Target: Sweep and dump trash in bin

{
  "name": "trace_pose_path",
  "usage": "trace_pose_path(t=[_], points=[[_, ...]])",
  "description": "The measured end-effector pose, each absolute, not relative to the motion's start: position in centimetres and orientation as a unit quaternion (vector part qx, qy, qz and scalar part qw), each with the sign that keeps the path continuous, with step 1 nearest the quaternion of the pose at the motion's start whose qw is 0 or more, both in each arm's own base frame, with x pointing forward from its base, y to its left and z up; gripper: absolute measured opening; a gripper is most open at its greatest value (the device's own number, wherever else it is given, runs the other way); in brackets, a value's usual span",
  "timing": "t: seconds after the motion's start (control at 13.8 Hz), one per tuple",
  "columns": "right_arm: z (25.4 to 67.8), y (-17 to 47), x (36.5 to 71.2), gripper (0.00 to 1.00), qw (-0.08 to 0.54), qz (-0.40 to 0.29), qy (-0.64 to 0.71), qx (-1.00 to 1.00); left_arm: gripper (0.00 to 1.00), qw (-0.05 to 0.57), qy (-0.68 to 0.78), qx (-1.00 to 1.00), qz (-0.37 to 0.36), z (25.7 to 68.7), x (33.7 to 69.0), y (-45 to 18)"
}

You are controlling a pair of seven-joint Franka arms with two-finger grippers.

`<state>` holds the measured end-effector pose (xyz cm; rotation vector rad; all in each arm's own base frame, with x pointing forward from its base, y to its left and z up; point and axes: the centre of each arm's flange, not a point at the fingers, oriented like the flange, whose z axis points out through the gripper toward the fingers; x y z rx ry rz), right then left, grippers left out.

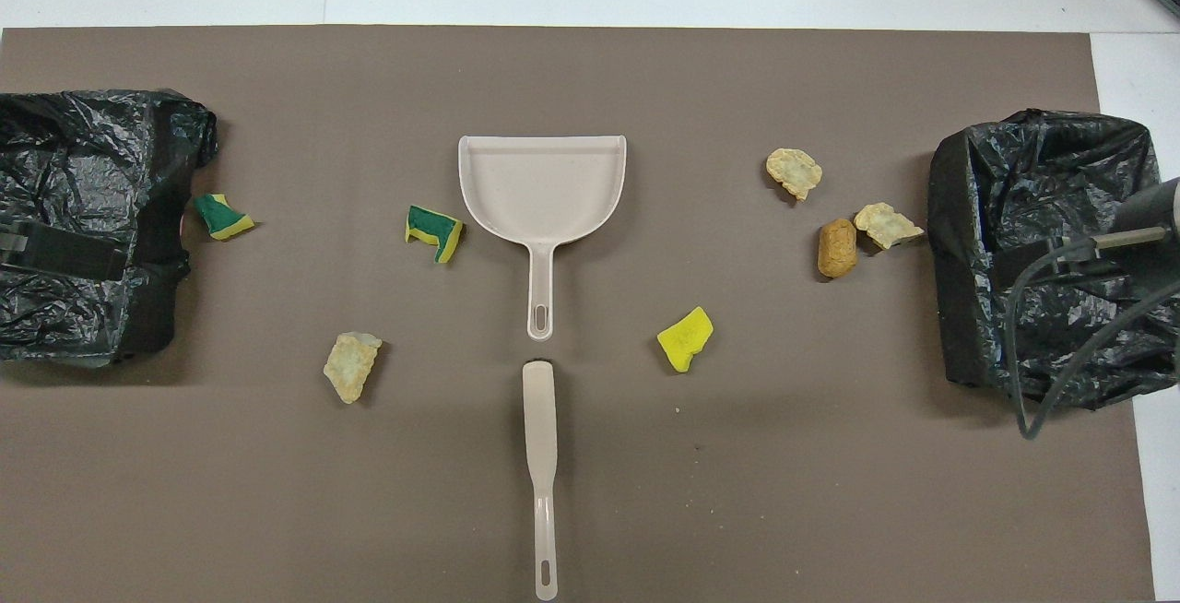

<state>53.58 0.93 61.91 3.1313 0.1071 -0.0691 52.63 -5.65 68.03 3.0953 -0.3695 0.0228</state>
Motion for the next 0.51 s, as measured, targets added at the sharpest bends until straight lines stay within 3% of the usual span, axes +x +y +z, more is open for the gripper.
trace_pose_path(t=[0.51], points=[[61.9,1.0,53.5,1.0,0.004,-0.024,0.035,0.999,1.0,0.01,-0.124,0.992,-0.018,63.6,49.9,-17.3]])
